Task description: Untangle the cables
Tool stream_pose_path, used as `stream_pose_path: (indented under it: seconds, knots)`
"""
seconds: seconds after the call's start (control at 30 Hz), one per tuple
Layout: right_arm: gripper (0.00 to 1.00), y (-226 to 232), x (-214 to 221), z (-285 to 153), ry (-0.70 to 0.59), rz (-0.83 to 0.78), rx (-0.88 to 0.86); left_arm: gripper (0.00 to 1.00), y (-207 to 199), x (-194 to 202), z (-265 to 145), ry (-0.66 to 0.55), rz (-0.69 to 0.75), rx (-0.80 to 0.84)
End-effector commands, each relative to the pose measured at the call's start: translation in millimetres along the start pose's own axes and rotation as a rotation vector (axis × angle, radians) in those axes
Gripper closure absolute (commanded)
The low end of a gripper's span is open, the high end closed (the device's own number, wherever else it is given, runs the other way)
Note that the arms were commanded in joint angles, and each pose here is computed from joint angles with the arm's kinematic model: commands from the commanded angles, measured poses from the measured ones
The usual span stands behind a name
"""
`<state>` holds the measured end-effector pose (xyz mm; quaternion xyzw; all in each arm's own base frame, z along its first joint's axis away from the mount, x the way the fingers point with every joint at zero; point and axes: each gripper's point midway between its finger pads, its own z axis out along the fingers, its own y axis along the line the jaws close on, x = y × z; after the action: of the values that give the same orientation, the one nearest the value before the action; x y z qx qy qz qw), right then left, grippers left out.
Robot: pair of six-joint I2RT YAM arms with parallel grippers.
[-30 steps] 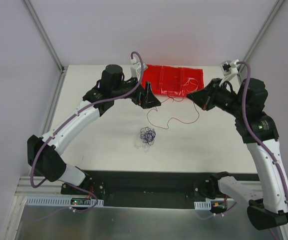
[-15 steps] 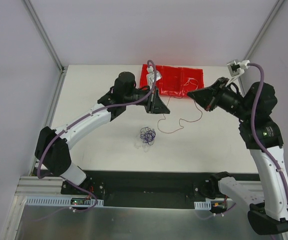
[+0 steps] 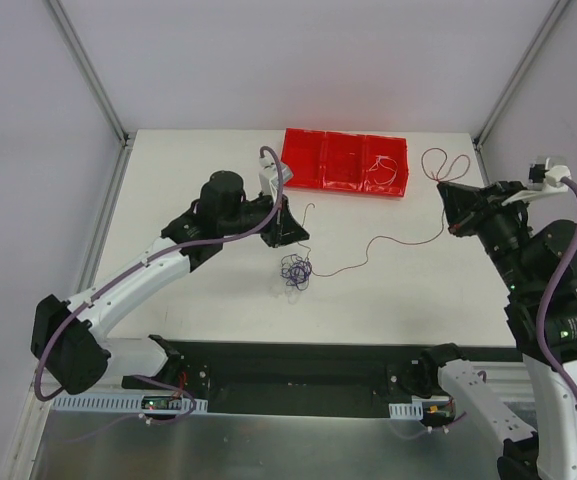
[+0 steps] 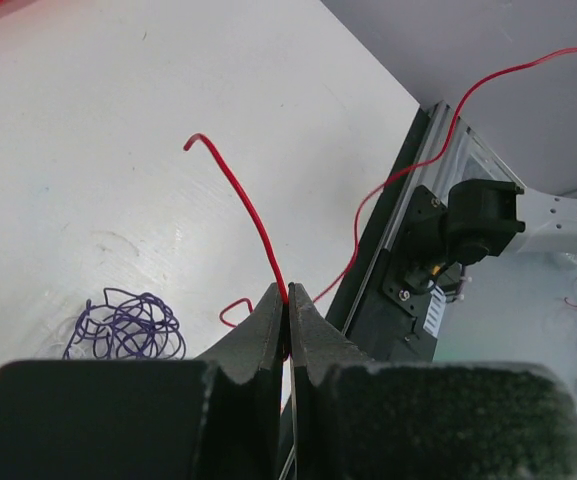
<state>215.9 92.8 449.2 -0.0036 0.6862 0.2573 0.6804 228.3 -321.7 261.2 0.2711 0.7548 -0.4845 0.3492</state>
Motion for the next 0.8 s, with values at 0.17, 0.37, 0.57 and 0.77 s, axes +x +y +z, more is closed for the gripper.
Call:
stream_pose_path:
  seconds: [0.17,0.37,0.57,0.77]
  knots:
    - [0.99,-30.7,19.6,3.4,0.045,-0.057,0.129,1.00,-19.1,-35.9,-2.1,-0.066,0.043,0.039]
    - [0.99,-40.2,81.9,11.2,0.215,0.010,0.123,1.00,-15.1,-55.9,45.7,0.011,-0.143,0.112]
    - [0.99,-86.8,156.4,16.8,0.366,0.066,0.305,1.00,36.2,-42.9,121.9,0.130,-0.429,0.059]
    - [0.99,-103.6,216.8,38.0,0.498,0.200,0.324,1.00,62.4,-22.6,174.4,0.209,-0.519,0.043]
